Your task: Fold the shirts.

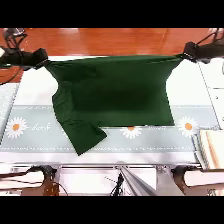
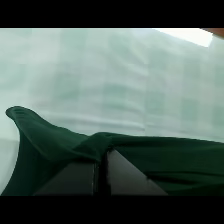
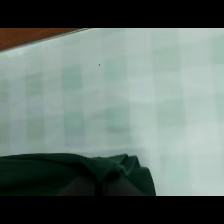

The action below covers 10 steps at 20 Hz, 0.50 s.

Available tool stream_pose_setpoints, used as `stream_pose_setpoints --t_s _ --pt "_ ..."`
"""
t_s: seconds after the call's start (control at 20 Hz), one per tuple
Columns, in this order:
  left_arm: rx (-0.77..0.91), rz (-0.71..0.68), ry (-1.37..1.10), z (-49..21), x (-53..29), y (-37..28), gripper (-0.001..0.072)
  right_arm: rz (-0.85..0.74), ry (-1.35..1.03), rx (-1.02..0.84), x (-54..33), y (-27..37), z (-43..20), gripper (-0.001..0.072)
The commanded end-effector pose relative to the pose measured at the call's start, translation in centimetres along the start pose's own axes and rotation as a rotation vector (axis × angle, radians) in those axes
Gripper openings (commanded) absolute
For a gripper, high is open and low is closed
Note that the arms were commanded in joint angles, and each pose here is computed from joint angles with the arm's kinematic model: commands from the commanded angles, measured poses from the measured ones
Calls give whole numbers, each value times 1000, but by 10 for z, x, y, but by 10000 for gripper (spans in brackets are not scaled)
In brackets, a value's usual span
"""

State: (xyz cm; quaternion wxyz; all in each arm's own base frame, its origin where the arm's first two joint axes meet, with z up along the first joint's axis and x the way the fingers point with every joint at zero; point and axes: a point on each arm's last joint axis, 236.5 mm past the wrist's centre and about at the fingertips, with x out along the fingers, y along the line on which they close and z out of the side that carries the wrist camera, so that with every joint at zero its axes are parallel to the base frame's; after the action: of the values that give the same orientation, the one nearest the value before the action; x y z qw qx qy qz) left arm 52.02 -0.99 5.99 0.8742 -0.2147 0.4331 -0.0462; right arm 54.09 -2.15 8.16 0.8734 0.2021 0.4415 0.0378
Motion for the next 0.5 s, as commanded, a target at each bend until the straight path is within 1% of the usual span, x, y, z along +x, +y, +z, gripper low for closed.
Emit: stream_pose_setpoints --t_s 0.0,0.25,0.35,0.45 --pt "-110 -26 46 -2 53 8 33 64 48 107 56 -3 7 21" --pt "-170 -64 104 -17 77 7 34 63 94 135 82 -14 -5 22" --pt "-107 -84 142 -23 70 1 34 92 101 118 78 -7 -5 22" --pt "-15 -104 204 -33 56 0 34 121 132 60 65 -3 -8 22"
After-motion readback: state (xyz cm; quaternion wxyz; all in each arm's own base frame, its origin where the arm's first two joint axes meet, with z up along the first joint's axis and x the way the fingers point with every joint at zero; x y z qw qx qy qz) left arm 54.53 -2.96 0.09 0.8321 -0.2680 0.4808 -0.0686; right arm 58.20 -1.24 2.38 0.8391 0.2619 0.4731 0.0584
